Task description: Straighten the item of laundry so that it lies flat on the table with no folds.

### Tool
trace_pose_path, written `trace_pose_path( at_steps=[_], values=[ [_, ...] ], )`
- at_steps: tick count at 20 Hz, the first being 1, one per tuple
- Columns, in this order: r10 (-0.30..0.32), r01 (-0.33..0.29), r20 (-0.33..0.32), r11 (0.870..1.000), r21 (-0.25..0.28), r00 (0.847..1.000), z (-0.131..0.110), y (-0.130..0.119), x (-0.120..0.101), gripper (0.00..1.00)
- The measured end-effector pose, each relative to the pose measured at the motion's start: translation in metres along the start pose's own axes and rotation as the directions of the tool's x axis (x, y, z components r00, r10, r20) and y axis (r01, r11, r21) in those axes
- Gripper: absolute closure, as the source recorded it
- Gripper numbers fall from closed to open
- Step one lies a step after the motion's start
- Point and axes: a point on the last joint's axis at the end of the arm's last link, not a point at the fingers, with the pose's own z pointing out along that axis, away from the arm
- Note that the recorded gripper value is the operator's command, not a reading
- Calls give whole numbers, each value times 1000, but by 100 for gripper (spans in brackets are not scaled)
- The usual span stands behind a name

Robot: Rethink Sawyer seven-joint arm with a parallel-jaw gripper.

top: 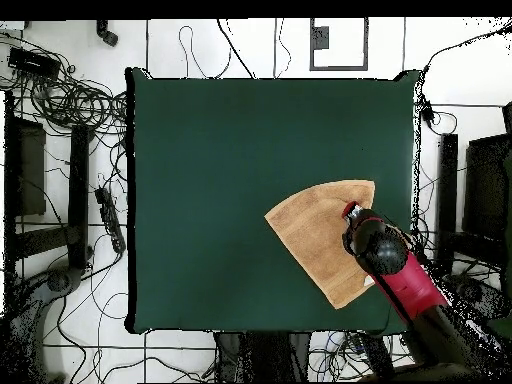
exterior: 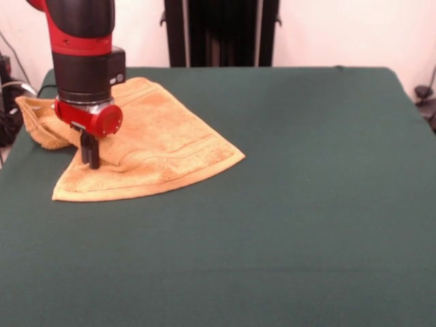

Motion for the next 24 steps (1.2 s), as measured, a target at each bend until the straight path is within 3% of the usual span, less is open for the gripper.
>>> trace_pose_path(
  at_steps=[14,24],
  values=[
    [-9,9,2,1000,0,1000,0,1,0,100],
    [-76,77,17,997,-13,997,0,-1,2,100]
  ],
)
